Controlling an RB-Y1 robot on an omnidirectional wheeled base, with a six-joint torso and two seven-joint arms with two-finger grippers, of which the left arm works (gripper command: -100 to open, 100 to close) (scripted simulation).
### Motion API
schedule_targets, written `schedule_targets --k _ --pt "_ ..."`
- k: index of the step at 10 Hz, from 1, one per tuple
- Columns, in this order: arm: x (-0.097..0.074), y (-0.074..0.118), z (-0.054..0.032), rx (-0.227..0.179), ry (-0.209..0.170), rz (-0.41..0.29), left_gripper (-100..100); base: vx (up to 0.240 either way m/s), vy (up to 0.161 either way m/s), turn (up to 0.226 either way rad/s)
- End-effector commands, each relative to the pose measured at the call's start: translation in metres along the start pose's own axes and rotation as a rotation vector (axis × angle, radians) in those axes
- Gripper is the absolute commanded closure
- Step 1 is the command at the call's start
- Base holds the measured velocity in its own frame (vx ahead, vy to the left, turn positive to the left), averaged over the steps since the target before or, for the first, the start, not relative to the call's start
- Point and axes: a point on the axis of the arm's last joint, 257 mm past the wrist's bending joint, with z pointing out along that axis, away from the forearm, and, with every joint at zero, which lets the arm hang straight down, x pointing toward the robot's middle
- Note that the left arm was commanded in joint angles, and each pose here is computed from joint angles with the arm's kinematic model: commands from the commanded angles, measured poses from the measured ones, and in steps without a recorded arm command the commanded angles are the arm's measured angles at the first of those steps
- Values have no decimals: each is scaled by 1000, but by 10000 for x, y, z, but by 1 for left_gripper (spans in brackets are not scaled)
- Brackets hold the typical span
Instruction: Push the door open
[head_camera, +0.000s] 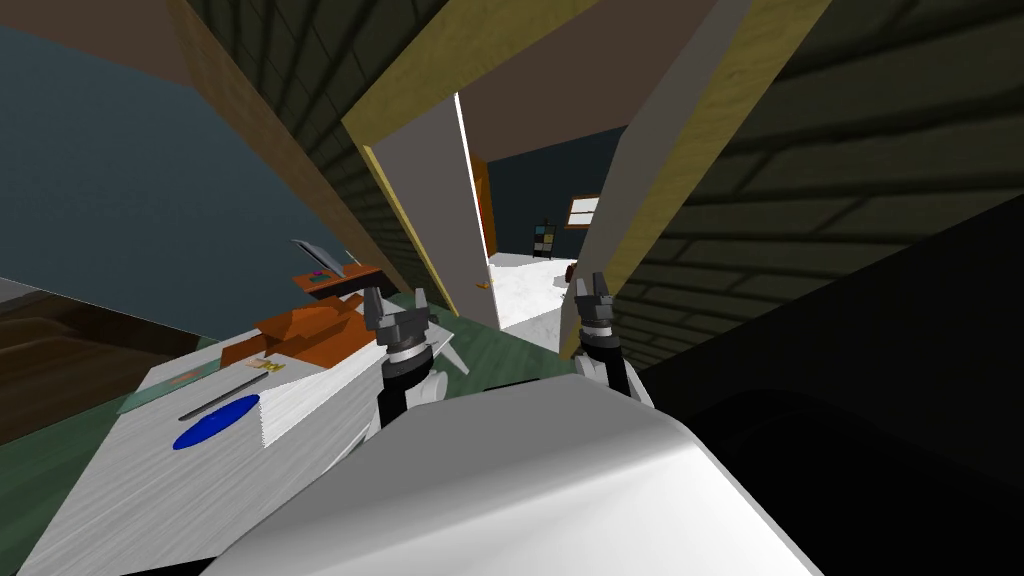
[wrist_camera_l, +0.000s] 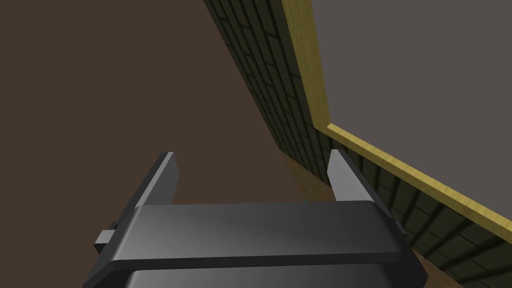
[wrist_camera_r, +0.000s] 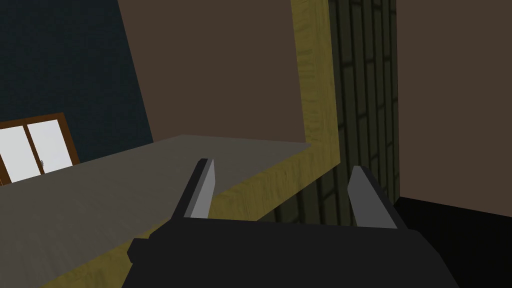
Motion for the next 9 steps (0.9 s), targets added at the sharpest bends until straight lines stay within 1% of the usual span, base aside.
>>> schedule_targets --k 1,5,6,9 --pt "25 133 -42 -17 8 -9 -100 67 21 -55" --pt "83 482 -115 -65 31 -31 -100 73 20 -57" --pt "82 492 -120 -67 31 -31 -100 55 16 -15" --pt "134 788 -190 -109 51 -48 -100 66 20 -60"
